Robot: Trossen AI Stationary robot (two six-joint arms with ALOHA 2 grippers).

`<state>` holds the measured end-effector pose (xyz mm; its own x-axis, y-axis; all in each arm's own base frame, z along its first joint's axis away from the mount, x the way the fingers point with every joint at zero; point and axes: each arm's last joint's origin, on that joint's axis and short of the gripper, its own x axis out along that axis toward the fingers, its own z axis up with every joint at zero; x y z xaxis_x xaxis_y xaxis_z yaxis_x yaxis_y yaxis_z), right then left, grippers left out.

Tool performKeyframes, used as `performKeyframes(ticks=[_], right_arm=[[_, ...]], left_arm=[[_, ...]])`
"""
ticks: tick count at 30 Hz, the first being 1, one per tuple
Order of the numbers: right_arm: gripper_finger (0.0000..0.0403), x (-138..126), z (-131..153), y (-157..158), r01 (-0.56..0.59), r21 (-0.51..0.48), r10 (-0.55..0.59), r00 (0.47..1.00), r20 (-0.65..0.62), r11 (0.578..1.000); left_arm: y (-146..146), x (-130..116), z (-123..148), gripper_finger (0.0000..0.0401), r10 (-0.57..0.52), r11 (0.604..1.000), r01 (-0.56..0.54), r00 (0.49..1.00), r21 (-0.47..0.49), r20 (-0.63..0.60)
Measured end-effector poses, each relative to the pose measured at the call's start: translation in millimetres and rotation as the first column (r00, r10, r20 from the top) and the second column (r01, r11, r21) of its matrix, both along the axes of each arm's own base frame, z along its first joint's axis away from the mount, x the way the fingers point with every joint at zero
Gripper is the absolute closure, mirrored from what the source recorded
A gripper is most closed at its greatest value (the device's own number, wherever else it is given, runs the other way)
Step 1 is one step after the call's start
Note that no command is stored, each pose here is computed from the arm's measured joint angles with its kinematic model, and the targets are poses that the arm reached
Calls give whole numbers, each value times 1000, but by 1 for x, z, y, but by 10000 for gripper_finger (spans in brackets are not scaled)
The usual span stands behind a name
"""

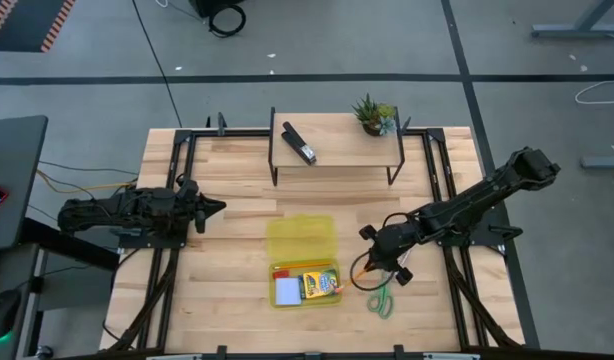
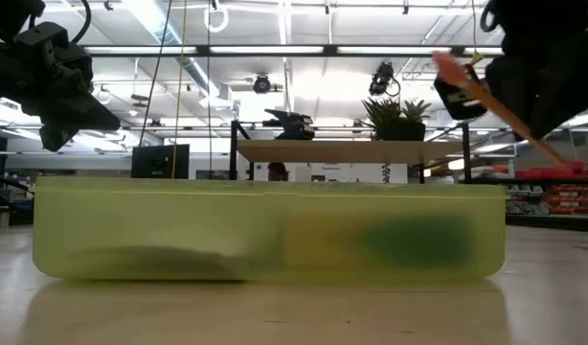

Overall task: Pack school essentials
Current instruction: Put the orange pencil into the yellow supply box

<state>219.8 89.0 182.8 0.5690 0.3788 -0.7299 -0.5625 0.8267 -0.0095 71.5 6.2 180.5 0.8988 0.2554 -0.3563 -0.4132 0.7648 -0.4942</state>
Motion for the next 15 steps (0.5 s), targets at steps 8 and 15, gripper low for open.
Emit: performKeyframes(ticks=[8,15], right_arm=[[372,33,-6,10,114,16,-114,993,-29,993],[372,76,-2,8,226,38,-225,974,-28,973]], left_arm=[[0,0,0,361,0,1000,0,1000,0,0],[0,0,0,366,0,1000,0,1000,1,1]])
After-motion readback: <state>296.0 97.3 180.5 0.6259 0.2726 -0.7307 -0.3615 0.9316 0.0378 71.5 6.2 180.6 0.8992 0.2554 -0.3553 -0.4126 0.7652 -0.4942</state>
